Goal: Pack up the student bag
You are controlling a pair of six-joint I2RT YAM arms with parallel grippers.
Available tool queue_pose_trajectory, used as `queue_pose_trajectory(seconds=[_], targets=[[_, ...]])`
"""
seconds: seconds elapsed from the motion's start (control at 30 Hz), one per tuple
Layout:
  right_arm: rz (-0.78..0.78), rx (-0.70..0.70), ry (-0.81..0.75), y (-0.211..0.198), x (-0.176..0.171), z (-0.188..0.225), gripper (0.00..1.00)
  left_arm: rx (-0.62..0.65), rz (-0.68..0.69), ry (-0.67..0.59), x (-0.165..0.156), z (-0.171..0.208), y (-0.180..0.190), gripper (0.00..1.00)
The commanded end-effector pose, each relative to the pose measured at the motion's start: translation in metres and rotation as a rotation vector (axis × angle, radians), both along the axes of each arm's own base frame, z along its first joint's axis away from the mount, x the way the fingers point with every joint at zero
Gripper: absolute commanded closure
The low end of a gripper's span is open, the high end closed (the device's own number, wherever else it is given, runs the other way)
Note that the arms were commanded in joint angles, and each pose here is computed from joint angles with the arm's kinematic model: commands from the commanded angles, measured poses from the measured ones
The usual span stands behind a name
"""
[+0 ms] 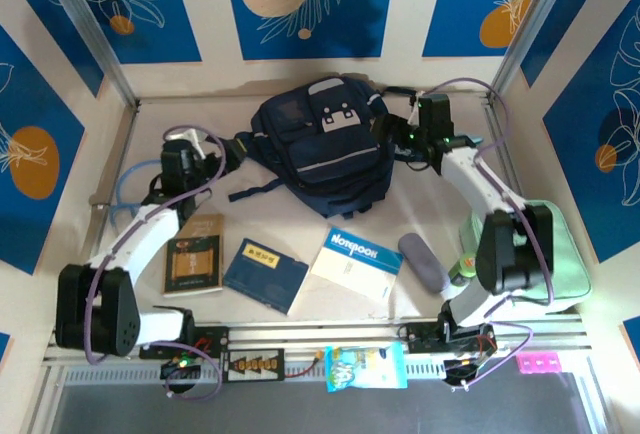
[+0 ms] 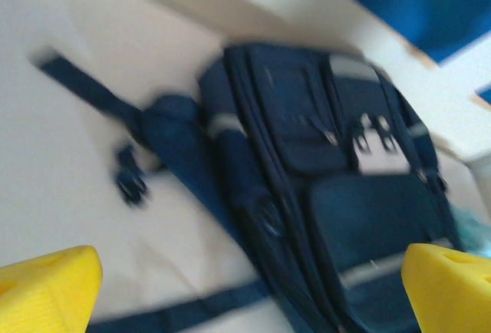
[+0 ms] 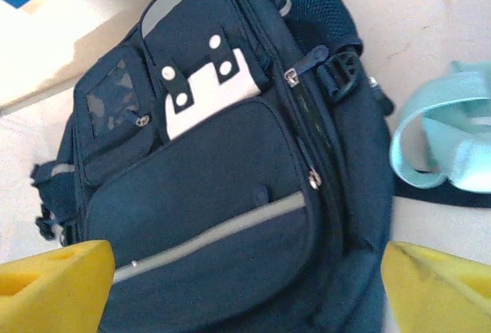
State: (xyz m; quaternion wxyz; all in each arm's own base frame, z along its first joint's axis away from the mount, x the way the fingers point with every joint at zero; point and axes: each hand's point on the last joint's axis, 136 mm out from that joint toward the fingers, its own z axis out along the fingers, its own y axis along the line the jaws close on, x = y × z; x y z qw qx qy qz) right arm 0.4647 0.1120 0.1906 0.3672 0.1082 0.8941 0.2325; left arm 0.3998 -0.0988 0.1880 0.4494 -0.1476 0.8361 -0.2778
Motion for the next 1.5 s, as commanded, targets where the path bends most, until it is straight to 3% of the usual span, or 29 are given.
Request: queue_pose_trajectory(seconds=[0.0, 0.17, 0.3, 0.5, 0.63, 0.77, 0.9, 1.07, 1.17, 1.27, 1.47], targets=[[0.004, 0.121, 0.219, 0.008, 0.000, -0.032, 0.12, -0.219, -0.116, 0.178, -0.013, -0.015, -0.061, 0.00], [0.004, 0.106, 0.311, 0.009, 0.030, -0.063, 0.16, -0.216, -0.187, 0.258, -0.011, -0.035, -0.120, 0.03], [0.045, 0.069, 0.382, 0.023, 0.032, -0.092, 0.21, -0.226, -0.169, 0.318, -0.005, -0.055, -0.134, 0.06], [0.073, 0.104, 0.478, 0.056, 0.000, -0.126, 0.23, -0.161, -0.134, 0.359, -0.008, -0.074, -0.120, 0.06], [0.090, 0.126, 0.553, 0.089, -0.040, -0.136, 0.27, -0.093, -0.112, 0.370, -0.013, -0.079, -0.099, 0.08], [0.130, 0.230, 0.557, 0.132, -0.071, -0.124, 0.27, -0.048, -0.057, 0.352, -0.020, -0.072, -0.068, 0.08], [0.194, 0.262, 0.491, 0.153, -0.072, -0.088, 0.27, 0.002, -0.006, 0.355, -0.031, -0.065, -0.037, 0.06], [0.171, 0.236, 0.317, 0.119, -0.057, -0.028, 0.24, 0.085, 0.037, 0.360, -0.050, -0.045, -0.013, 0.06], [0.084, 0.215, 0.324, 0.077, -0.044, -0.038, 0.23, 0.040, -0.080, 0.328, -0.060, -0.024, -0.037, 0.13], [0.044, 0.223, 0.368, 0.047, -0.023, -0.056, 0.26, 0.005, -0.169, 0.365, -0.076, -0.017, -0.070, 0.13], [0.073, 0.198, 0.372, 0.031, 0.034, -0.076, 0.30, -0.128, -0.185, 0.451, -0.100, -0.040, -0.118, 0.13]])
